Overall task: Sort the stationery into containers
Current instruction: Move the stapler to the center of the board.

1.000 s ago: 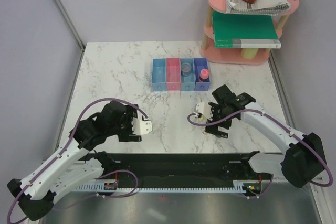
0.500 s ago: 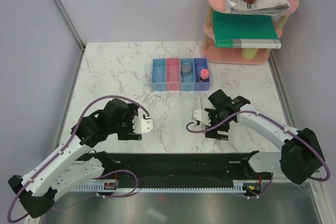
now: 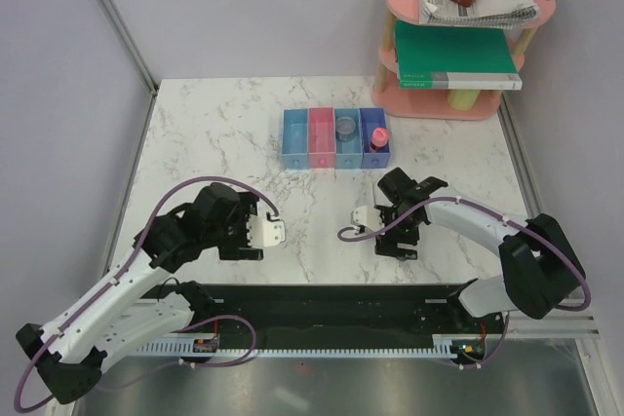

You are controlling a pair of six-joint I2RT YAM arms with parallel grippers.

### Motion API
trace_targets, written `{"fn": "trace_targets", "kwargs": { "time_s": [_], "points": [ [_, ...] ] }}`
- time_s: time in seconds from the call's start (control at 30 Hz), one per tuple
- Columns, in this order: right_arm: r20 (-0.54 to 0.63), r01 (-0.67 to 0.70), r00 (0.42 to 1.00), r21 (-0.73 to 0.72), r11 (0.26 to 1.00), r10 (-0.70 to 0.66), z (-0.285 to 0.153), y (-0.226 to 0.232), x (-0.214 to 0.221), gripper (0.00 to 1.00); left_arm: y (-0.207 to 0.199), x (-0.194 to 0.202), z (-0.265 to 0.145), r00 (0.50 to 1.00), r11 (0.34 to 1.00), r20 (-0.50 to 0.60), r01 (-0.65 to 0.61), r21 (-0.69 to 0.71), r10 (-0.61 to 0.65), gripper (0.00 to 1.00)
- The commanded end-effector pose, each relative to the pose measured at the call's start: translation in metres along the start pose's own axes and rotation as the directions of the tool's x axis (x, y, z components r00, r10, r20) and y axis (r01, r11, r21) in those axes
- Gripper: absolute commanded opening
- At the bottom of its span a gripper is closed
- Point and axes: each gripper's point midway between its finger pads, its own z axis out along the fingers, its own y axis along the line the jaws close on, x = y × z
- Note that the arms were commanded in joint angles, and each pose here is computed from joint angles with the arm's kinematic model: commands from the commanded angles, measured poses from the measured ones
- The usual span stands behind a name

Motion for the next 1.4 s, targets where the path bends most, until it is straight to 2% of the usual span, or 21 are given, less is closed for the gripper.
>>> {"fn": "trace_targets", "kwargs": {
  "time_s": [0.0,0.23,0.43,0.57,0.67,0.9,1.37],
  "points": [
    [0.066,0.006,0.998,0.018,1.000,-0.007,0.002,-0.012,-0.023,0.84,0.004,-0.005,-0.006,0.999,1.000,0.028,-0.027,-0.017,0.027,1.00],
    [0.072,-0.004,0.997,0.023,1.000,0.003,0.009,-0.015,-0.031,0.77,0.002,-0.004,-0.004,0.999,0.999,0.027,-0.028,-0.015,0.029,1.00],
    [0.065,-0.024,0.998,0.023,0.999,0.022,0.016,-0.017,-0.033,0.59,0.000,-0.002,-0.003,0.999,0.999,0.029,-0.027,-0.018,0.027,1.00],
    [0.057,-0.029,0.998,0.025,0.999,0.028,0.020,-0.017,-0.035,0.43,0.000,-0.002,-0.003,0.999,0.999,0.031,-0.026,-0.022,0.027,1.00],
    [0.063,-0.033,0.998,0.038,0.999,0.031,0.018,-0.020,-0.039,0.38,-0.001,-0.001,-0.002,0.999,0.999,0.031,-0.026,-0.022,0.027,1.00],
    [0.118,-0.032,0.993,0.111,0.993,0.019,-0.004,-0.038,-0.067,0.34,-0.004,-0.005,0.000,0.998,1.000,0.057,-0.028,-0.009,0.029,1.00],
    [0.215,-0.026,0.977,0.141,0.990,-0.005,-0.037,-0.059,-0.116,0.33,-0.007,-0.007,0.001,0.997,1.000,0.070,-0.021,0.000,0.021,1.00]
  ]
}}
